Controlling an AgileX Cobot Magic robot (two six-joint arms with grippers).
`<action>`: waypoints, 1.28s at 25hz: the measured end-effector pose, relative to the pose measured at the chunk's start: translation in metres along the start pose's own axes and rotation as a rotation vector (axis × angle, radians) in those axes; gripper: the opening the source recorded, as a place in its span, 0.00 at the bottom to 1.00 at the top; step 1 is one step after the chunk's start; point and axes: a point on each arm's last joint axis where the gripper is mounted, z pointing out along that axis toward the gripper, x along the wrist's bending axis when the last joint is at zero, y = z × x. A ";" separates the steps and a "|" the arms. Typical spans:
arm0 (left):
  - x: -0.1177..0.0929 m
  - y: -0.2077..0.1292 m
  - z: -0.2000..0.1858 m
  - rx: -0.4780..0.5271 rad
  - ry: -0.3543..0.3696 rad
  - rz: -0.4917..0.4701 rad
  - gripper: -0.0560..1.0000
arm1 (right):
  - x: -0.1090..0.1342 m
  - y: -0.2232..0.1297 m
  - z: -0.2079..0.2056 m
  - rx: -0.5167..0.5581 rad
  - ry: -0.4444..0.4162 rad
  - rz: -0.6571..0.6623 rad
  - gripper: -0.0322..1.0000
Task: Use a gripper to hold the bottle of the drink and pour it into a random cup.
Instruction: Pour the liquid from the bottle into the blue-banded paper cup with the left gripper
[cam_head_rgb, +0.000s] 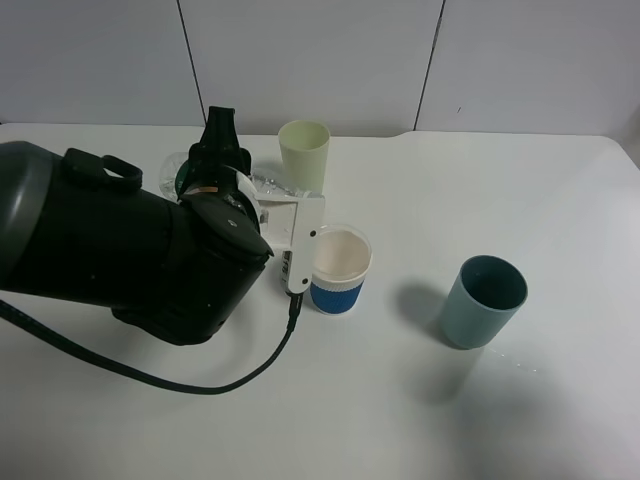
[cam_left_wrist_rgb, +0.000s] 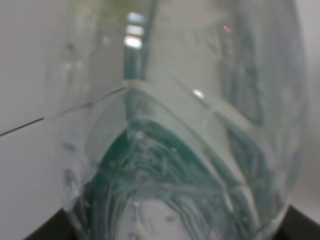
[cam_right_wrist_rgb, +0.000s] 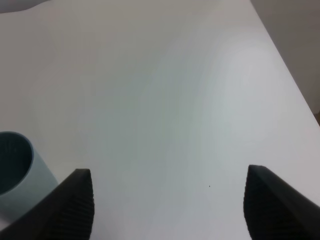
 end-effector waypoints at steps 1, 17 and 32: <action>0.000 0.000 0.000 -0.001 0.004 0.004 0.53 | 0.000 0.000 0.000 0.000 0.000 0.000 0.65; 0.007 0.004 0.000 -0.039 0.073 0.040 0.53 | 0.000 0.000 0.000 0.000 0.000 0.000 0.65; 0.007 0.004 0.000 -0.040 0.074 0.040 0.53 | 0.000 0.000 0.000 0.000 0.000 0.000 0.65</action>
